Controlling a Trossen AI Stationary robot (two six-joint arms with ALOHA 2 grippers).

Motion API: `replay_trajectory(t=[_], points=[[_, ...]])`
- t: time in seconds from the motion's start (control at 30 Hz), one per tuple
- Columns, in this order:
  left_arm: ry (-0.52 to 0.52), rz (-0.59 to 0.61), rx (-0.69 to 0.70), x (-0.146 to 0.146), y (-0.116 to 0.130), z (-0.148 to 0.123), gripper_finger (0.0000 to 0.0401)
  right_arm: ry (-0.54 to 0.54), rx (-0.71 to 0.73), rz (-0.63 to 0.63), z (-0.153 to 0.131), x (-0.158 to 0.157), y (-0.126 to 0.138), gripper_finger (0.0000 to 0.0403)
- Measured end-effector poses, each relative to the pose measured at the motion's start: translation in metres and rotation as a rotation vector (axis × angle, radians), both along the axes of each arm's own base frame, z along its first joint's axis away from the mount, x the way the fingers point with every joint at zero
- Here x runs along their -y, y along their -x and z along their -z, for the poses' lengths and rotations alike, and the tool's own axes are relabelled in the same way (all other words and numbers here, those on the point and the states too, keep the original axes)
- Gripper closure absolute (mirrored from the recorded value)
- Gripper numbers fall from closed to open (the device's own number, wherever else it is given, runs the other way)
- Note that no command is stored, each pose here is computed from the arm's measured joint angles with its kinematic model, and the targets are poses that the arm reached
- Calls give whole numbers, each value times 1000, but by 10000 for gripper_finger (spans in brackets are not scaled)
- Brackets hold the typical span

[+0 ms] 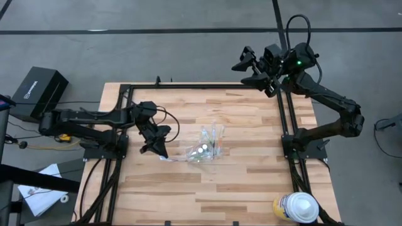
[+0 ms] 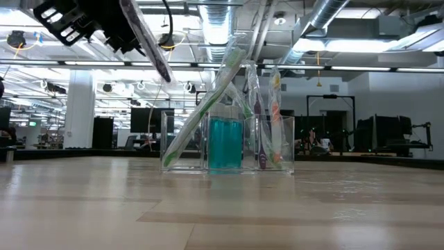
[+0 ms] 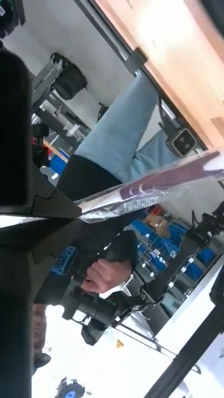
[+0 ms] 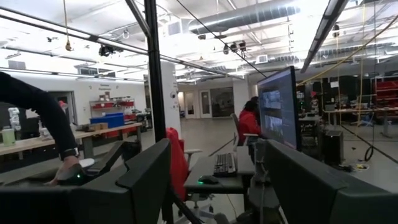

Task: Pick & Place toothbrushing station
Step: Put the purple toothbrush into the transparent organizer

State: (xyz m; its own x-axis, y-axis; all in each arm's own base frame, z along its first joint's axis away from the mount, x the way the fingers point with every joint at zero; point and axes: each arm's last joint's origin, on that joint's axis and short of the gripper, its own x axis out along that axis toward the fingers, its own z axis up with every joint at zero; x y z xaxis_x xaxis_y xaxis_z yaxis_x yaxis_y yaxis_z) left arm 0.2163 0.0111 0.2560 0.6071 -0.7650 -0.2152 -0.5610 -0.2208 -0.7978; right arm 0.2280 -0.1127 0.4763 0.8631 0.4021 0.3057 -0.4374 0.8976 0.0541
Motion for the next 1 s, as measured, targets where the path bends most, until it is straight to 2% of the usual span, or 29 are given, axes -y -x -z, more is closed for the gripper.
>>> replay_trajectory(t=[0.37, 0.73, 1.0], points=[[-17, -71, -2, -21, -5, 9, 401, 1, -1, -3, 0, 0, 0, 154], [26, -23, -58, -25, -7, 31, 401, 2, 0, -4, 0, 0, 0, 154], [20, 14, -76, -27, -15, 47, 401, 2, 0, -4, 0, 0, 0, 154]])
